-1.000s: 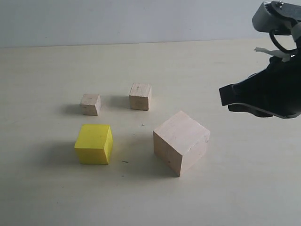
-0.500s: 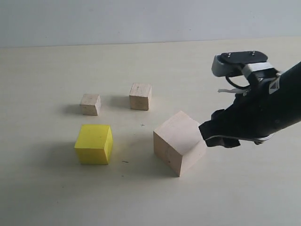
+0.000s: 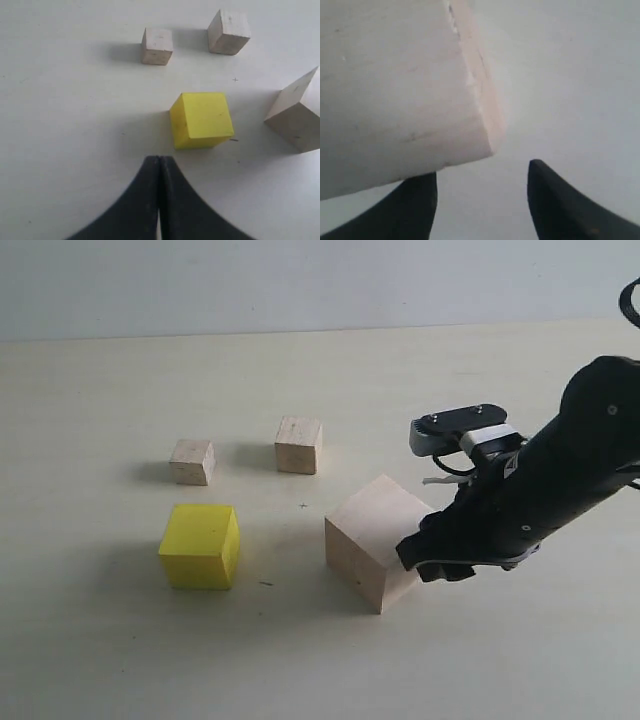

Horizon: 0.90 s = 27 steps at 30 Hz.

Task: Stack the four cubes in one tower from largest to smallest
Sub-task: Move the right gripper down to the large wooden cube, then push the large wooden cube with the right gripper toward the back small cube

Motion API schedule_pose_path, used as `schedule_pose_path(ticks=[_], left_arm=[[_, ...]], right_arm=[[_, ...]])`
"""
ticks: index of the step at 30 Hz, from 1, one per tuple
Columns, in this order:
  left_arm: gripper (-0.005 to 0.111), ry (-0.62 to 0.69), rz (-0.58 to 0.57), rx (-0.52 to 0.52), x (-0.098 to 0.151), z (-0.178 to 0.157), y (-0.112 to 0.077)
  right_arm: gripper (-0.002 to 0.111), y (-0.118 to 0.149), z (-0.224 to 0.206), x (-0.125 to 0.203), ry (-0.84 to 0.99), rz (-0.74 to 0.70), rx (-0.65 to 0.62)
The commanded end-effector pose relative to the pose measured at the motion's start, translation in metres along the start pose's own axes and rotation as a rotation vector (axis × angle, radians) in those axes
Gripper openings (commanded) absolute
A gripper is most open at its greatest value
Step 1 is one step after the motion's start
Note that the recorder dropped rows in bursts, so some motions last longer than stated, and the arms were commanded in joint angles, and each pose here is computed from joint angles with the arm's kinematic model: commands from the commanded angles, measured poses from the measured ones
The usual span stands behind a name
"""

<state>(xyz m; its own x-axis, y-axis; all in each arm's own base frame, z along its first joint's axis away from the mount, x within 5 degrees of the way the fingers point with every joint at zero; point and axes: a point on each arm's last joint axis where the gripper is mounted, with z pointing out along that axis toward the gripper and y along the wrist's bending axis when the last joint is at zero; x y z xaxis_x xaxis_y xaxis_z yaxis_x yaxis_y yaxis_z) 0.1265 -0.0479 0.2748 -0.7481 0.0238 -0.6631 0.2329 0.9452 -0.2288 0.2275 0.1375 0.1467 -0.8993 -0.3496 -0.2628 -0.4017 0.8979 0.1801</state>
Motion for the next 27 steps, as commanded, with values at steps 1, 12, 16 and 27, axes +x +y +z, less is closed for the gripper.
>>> schedule_pose_path(ticks=[1,12,16,27], left_arm=[[0.000,0.002,0.005,0.008,-0.001,-0.001,-0.001],[0.000,0.006,0.005,0.008,-0.001,-0.001,-0.001],[0.000,0.006,0.005,0.008,-0.001,-0.001,-0.001],[0.000,0.012,0.009,0.007,0.000,-0.001,-0.001]], right_arm=[[0.053,0.002,0.011,-0.004,-0.019,0.008,-0.022],[0.053,0.005,0.019,-0.040,-0.126,0.083,-0.044],[0.053,0.010,0.016,-0.064,-0.143,0.083,-0.071],[0.053,0.012,0.020,-0.104,-0.227,0.053,-0.068]])
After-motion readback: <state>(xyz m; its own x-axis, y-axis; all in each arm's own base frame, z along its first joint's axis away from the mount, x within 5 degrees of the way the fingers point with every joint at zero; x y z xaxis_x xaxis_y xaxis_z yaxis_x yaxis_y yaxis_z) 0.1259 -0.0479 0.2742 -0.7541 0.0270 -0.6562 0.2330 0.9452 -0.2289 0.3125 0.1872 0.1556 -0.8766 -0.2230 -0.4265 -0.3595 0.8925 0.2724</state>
